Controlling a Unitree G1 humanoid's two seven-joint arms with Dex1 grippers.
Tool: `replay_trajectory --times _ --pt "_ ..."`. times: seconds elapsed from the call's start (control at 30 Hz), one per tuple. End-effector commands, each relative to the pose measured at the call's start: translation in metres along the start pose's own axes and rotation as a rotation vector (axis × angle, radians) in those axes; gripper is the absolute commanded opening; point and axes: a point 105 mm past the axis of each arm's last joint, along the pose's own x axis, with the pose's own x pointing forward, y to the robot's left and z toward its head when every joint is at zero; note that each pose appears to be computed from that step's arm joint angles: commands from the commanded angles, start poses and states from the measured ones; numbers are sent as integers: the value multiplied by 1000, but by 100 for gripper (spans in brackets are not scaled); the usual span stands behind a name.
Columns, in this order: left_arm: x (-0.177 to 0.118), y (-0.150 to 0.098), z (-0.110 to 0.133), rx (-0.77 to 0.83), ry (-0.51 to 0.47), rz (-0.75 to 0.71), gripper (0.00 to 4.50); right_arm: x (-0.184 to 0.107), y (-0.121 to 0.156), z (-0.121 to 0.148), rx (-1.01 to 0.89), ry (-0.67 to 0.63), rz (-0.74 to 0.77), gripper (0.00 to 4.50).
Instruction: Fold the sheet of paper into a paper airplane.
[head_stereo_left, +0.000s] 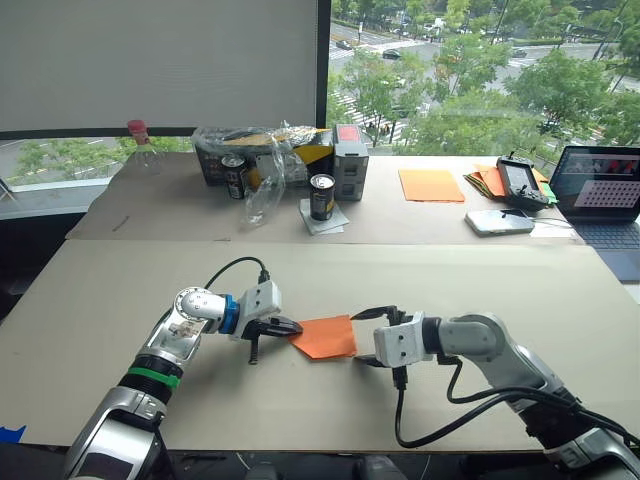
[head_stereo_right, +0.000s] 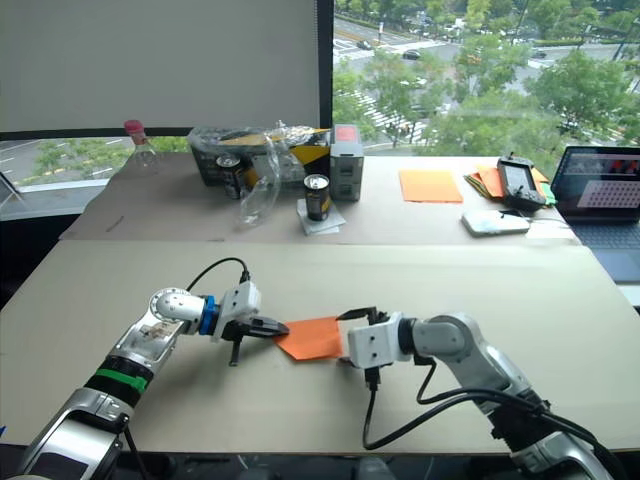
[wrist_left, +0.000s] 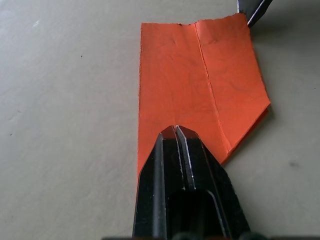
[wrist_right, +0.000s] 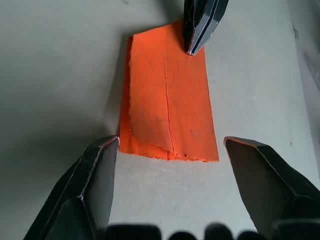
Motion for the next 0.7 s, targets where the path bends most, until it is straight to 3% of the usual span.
replay_trajectory --times 0.03,0.17,0.3,0.53,0.7 --pt "0 -3 -13 -21 62 -16 2 -3 -13 6 -54 -18 -43 373" --pt "1 -4 -12 -20 60 -18 2 3 -8 10 -50 -44 -31 373" --pt "2 -3 -11 -17 59 -17 0 8 -5 13 -41 -64 -20 259" --pt "3 -5 -8 -21 37 -23 0 14 5 23 8 -109 26 14" --pt "4 -5 -3 -23 25 -26 0 15 14 32 236 -158 78 7"
